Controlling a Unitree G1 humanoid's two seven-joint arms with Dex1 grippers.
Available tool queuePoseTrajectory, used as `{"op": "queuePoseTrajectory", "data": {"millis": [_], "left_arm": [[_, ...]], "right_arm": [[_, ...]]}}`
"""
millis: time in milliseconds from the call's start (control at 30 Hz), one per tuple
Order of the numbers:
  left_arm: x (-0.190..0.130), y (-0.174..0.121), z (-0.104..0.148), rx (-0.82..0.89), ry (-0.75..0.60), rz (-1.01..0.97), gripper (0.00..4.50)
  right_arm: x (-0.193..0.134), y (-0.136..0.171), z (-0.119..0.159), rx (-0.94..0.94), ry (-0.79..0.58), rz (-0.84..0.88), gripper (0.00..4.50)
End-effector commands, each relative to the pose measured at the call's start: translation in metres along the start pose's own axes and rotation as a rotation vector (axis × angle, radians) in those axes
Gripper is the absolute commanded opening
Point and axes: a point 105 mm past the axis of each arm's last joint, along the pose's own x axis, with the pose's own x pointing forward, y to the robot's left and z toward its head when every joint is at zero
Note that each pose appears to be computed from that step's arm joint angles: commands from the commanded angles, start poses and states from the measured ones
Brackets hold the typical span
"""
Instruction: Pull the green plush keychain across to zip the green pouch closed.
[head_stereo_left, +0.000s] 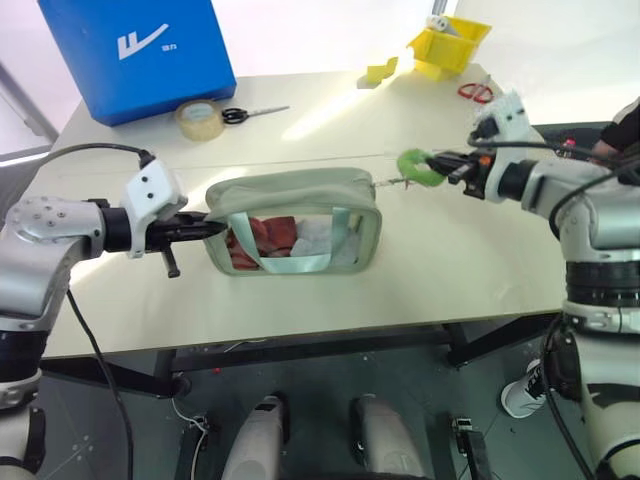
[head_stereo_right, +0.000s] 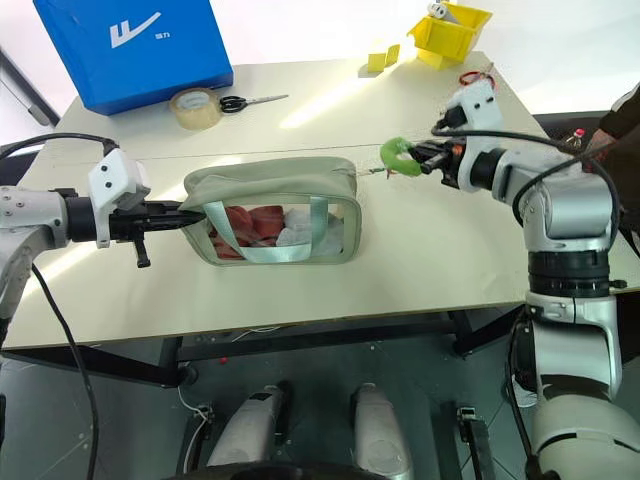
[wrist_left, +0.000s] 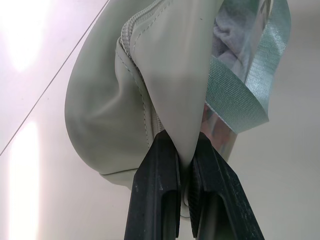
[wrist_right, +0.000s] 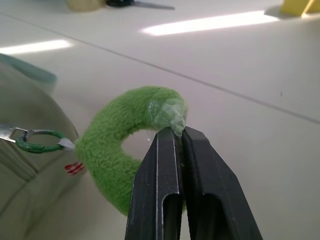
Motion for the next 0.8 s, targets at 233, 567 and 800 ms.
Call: {"op": "queuePoseTrajectory", "data": {"millis": [233, 567, 800], "left_arm": [[0.001, 0.004, 0.001, 0.02, 0.018, 0.002, 0.0], [0.002, 0.002, 0.0, 0.018, 0.015, 0.005, 0.0], [-0.002, 0.004, 0.0, 0.017, 0.019, 0.018, 0.0]], "right_arm": [[0.023, 0.047, -0.065, 0.099, 0.11, 0.061, 0.03], [0.043, 0.061, -0.077, 0.039, 0.139, 0.097, 0.03], [0.017, 0.044, -0.024, -0.036, 0.029, 0.18, 2.53]]}}
